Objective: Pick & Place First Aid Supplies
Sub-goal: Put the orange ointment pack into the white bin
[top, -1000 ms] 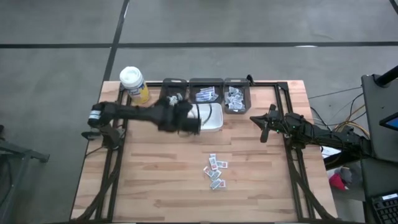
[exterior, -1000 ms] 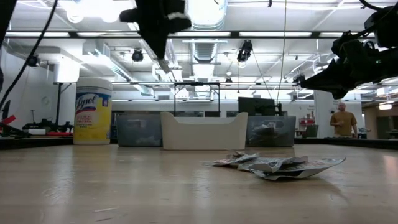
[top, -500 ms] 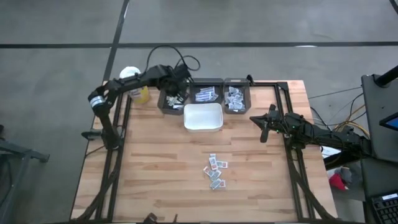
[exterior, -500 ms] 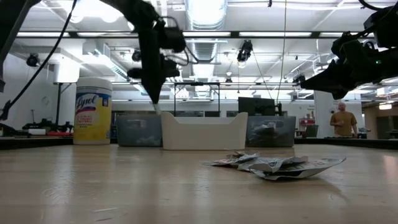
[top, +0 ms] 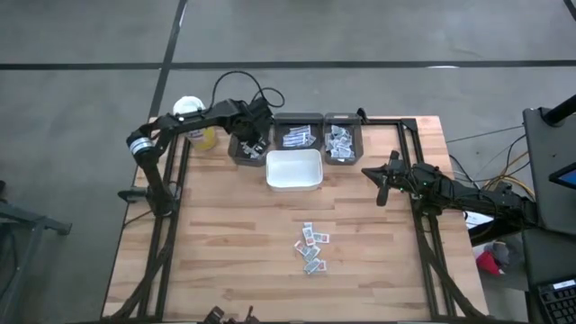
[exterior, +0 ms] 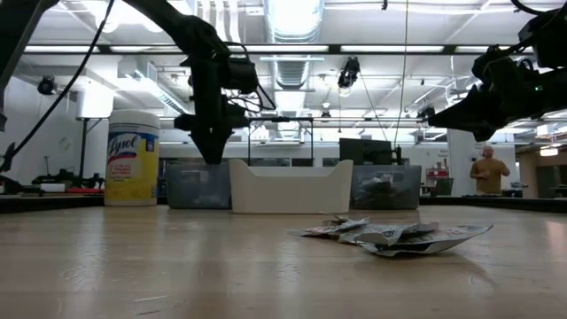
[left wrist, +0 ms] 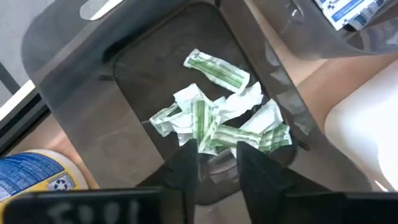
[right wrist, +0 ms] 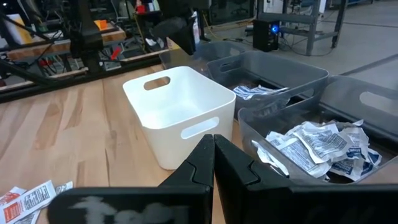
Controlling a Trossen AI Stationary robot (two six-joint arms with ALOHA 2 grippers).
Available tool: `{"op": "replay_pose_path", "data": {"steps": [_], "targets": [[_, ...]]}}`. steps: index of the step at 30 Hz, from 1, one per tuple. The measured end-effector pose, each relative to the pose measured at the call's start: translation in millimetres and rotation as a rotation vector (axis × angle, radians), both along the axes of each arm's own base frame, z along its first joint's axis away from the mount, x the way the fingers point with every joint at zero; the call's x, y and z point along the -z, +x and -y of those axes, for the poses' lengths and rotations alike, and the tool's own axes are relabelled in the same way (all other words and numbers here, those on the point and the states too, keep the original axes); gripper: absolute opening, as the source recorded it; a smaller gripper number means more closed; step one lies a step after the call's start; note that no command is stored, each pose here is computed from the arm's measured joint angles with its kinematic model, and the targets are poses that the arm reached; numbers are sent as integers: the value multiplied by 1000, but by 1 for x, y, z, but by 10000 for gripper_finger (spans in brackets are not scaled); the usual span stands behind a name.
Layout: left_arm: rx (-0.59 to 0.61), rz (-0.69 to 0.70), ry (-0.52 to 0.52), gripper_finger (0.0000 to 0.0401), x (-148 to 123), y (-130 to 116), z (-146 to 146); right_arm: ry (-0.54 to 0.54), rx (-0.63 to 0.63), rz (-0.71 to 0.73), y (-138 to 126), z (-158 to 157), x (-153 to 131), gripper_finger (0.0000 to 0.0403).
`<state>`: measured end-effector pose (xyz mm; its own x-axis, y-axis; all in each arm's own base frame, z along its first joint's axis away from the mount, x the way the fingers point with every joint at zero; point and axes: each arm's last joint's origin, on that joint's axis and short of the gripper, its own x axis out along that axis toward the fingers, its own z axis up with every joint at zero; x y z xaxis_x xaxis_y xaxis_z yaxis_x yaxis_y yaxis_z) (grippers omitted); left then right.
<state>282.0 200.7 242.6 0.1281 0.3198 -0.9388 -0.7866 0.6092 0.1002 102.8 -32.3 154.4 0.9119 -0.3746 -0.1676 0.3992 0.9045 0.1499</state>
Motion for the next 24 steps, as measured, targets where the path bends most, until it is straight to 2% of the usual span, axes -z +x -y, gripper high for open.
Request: {"op": "replay_pose_path", "data": {"steps": [4, 7, 11, 15, 18, 24], "targets": [[30, 59, -29, 127, -17, 8, 4, 3, 2, 1, 0, 0, 0, 8], [111, 110, -12, 129, -36, 27, 25, 7, 2, 3, 0, 0, 0, 8], [294, 184, 52, 124, -61, 60, 83, 6, 2, 3, 0, 0, 0, 8], [450, 189, 141, 124, -68, 79, 153, 1, 1, 0, 0, 0, 0, 8], [498, 254, 176, 123, -68, 87, 200, -2, 1, -1, 0, 0, 0, 8], [559, 364, 131, 123, -49, 105, 267, -20, -2, -8, 0, 0, 0, 8]]}}
